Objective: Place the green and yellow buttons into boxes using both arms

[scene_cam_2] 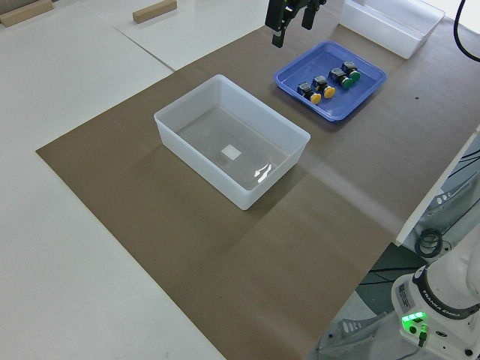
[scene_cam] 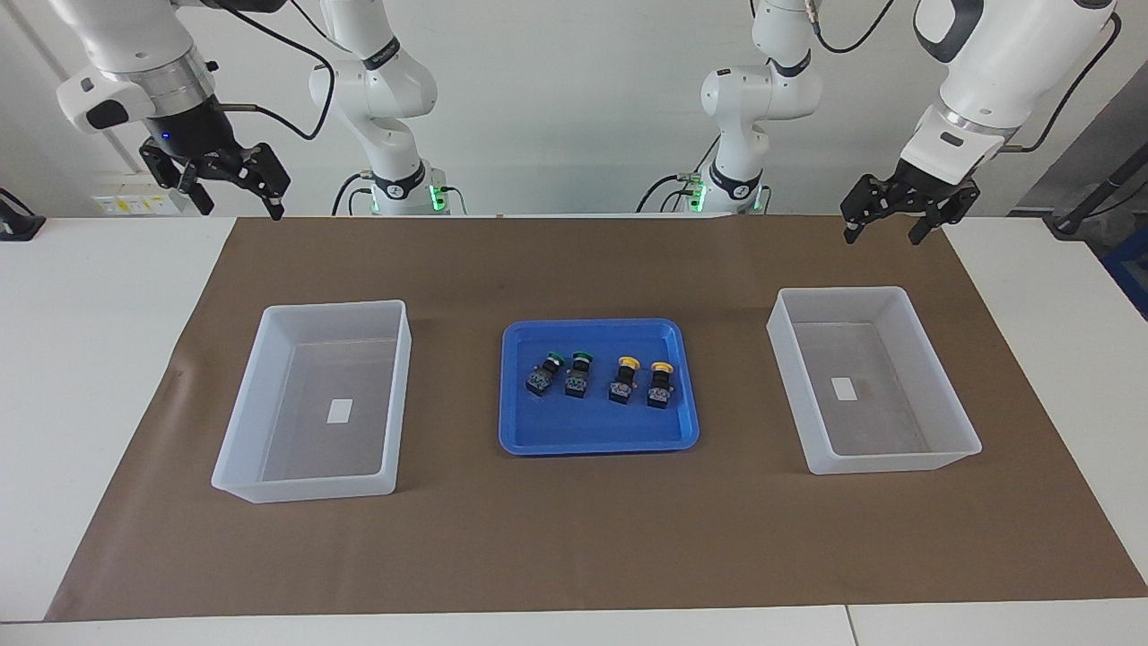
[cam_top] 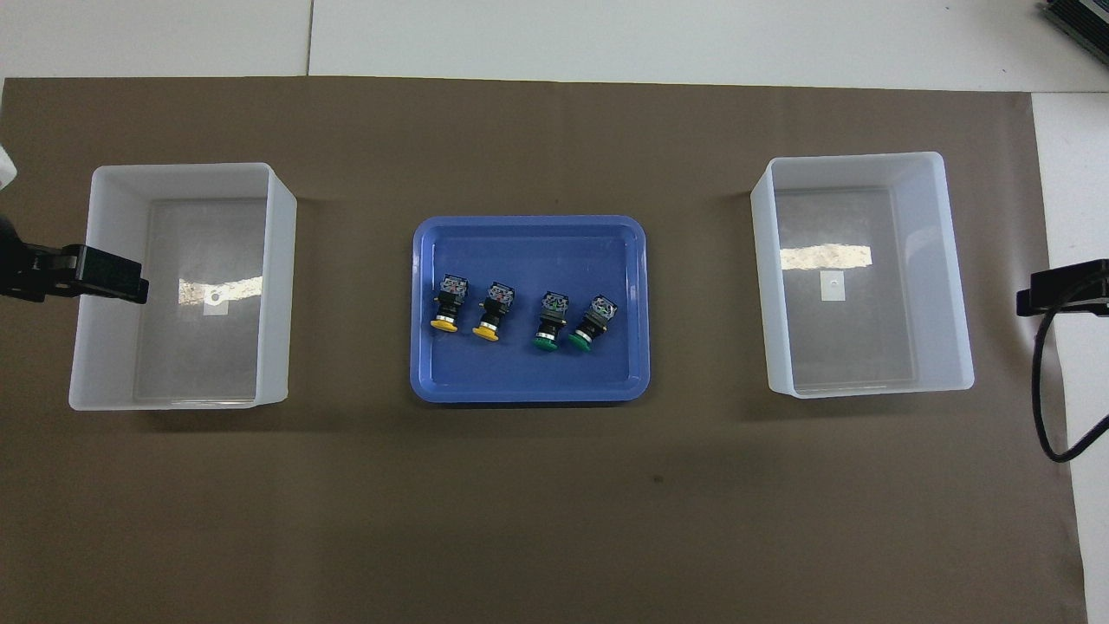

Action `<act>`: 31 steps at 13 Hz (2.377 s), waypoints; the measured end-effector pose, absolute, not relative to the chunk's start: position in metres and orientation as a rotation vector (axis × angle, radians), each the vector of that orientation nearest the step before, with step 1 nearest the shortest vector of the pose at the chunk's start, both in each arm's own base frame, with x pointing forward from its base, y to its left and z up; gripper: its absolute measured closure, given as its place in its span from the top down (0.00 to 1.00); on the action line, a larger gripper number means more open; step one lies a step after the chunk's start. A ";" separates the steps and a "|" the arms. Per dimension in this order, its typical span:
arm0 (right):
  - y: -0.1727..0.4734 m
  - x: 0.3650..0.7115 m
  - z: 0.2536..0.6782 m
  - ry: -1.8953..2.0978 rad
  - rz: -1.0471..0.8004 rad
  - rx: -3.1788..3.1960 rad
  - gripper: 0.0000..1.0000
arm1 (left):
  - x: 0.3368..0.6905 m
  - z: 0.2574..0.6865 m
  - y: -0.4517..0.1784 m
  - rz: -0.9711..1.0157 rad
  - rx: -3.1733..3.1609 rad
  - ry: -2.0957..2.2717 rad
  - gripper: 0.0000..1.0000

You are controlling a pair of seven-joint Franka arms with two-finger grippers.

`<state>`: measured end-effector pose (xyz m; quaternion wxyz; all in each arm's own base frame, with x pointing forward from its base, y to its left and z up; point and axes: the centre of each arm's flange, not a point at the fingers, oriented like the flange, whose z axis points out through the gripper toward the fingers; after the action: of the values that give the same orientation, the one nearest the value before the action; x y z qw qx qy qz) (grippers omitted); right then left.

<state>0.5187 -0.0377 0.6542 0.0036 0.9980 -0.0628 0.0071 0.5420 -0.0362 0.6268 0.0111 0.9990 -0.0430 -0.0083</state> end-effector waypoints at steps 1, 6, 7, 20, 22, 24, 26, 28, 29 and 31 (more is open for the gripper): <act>-0.038 0.519 0.654 -0.197 0.022 3.128 1.00 | 0.542 0.627 -0.036 -0.026 3.116 -0.134 1.00; -0.038 0.518 0.653 -0.197 0.014 3.128 1.00 | 0.542 0.627 -0.036 -0.026 3.116 -0.134 1.00; -0.038 0.518 0.652 -0.197 0.010 3.128 1.00 | 0.542 0.627 -0.036 -0.026 3.116 -0.134 1.00; -0.016 0.518 0.623 -0.230 -0.036 3.123 1.00 | 0.542 0.627 -0.036 -0.026 3.116 -0.134 1.00; 0.017 0.523 0.612 -0.244 0.000 3.123 1.00 | 0.542 0.627 -0.036 -0.026 3.116 -0.134 1.00; 0.066 0.524 0.603 -0.276 0.027 3.123 1.00 | 0.542 0.627 -0.036 -0.026 3.116 -0.134 1.00; 0.097 0.527 0.595 -0.304 0.063 3.127 1.00 | 0.542 0.627 -0.036 -0.026 3.116 -0.134 1.00; 0.118 0.537 0.581 -0.356 0.094 3.130 1.00 | 0.542 0.627 -0.036 -0.026 3.116 -0.134 1.00; 0.132 0.544 0.570 -0.391 0.108 3.131 1.00 | 0.542 0.627 -0.036 -0.026 3.116 -0.134 1.00; 0.172 0.558 0.539 -0.473 0.122 3.129 1.00 | 0.542 0.627 -0.036 -0.026 3.116 -0.134 1.00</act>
<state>0.5581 0.1721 0.5393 -0.0125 0.9879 -0.1494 0.0386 0.5420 -0.0361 0.6267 0.0111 0.9990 -0.0429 -0.0084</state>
